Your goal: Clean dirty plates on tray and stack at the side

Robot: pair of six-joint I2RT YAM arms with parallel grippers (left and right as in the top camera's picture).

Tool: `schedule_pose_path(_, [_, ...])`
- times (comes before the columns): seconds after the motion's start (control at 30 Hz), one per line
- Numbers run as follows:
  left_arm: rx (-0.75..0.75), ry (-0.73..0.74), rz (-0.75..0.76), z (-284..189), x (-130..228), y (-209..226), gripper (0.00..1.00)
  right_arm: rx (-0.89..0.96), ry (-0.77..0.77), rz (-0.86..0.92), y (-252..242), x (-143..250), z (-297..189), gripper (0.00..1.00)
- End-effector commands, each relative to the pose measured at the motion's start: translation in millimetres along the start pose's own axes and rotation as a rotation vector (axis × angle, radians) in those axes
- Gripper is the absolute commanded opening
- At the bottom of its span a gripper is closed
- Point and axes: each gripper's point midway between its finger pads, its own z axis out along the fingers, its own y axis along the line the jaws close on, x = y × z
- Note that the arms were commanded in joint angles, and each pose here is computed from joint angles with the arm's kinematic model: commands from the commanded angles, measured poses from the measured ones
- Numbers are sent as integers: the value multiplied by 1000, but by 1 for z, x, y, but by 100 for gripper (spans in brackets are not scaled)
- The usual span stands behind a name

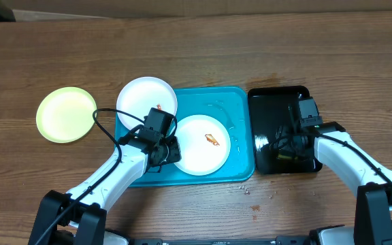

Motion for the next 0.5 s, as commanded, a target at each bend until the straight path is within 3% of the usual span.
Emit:
schedule_pose_path(0.0, [-17,0,-5,3,2,2,40,-5,-6,-3,1,1,0,38])
schedule_pose_path(0.03, [-17,1,-6,3,2,2,40,-13,-5,-3,2,1,0,39])
schedule_pose_path(0.1, [-18,3,-5,3,2,2,40,-57,3,-2,11,1,-1,75])
schedule_pose_path(0.13, [-18,4,-5,3,2,2,40,-80,9,-2,15,0,-2,86])
schedule_pose_path(0.2, [-18,4,-5,3,2,2,40,-126,25,0,24,-1,-7,88])
schedule_pose_path(0.27, [-18,4,-6,3,2,2,40,-148,40,3,30,-3,-13,81])
schedule_pose_path(0.4, [-22,10,-6,3,4,3,40,-124,78,27,28,-5,-28,79])
schedule_pose_path(0.47, [-24,14,-6,3,5,4,40,-102,102,26,26,-6,-37,73])
